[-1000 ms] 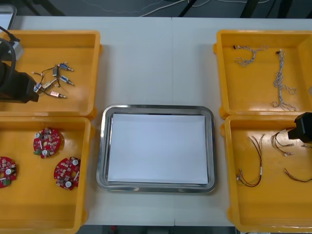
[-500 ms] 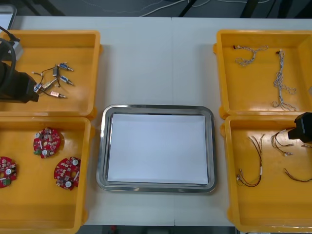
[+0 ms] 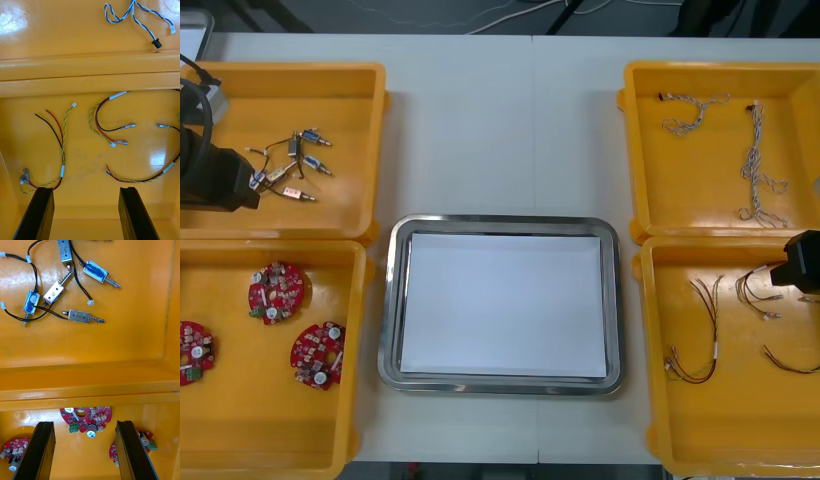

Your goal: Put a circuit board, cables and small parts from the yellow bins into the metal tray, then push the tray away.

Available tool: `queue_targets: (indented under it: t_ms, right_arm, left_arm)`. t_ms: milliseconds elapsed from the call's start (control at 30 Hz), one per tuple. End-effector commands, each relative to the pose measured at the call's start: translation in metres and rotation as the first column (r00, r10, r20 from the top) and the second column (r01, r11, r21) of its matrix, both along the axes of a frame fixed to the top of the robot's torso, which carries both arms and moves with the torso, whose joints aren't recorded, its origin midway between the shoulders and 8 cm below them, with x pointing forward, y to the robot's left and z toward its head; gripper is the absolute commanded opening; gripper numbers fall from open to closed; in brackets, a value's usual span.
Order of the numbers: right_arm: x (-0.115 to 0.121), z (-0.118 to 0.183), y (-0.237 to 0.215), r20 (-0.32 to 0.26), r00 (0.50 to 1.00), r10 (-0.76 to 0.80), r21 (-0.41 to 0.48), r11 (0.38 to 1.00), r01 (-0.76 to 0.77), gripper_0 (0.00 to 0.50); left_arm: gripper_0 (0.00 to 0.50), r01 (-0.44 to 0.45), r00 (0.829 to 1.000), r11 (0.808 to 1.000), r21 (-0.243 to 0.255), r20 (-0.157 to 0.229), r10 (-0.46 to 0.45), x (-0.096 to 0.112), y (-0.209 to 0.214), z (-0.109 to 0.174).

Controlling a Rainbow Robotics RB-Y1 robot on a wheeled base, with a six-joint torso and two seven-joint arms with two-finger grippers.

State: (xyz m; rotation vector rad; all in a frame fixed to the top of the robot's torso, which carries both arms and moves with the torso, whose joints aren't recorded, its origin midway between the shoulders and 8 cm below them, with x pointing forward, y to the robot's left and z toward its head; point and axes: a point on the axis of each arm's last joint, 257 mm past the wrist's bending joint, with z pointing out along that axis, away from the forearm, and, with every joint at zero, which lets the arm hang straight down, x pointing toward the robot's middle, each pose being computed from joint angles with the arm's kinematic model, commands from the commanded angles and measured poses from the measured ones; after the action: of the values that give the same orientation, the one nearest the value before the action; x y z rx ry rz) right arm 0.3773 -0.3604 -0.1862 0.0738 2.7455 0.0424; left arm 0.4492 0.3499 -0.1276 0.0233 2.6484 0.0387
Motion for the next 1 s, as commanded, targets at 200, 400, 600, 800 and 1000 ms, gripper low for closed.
queue_targets:
  t_ms: [200,400,600,800,1000]
  right_arm:
    - [0.0019,0.0035,-0.0052,0.024,1.000,-0.002,0.001,1.000,0.002,0.500]
    - [0.0019,0.0035,-0.0052,0.024,1.000,-0.002,0.001,1.000,0.002,0.500]
    - [0.0019,0.0035,-0.0052,0.024,1.000,-0.002,0.001,1.000,0.002,0.500]
    - [0.0019,0.0035,-0.0052,0.024,1.000,-0.002,0.001,1.000,0.002,0.500]
    - [0.0019,0.0035,-0.0052,0.024,1.000,-0.002,0.001,1.000,0.002,0.500]
  left_arm:
    - [0.472,0.028,0.999,0.998,0.060,0.028,-0.030,-0.0039,0.0165,0.0161]
    - [0.470,0.028,0.999,0.998,0.060,0.028,-0.030,-0.0039,0.0165,0.0161]
    - [0.469,0.028,0.999,0.998,0.060,0.028,-0.030,-0.0039,0.0165,0.0161]
    - [0.470,0.028,0.999,0.998,0.060,0.028,-0.030,-0.0039,0.0165,0.0161]
    - [0.469,0.028,0.999,0.998,0.060,0.028,-0.030,-0.0039,0.0165,0.0161]
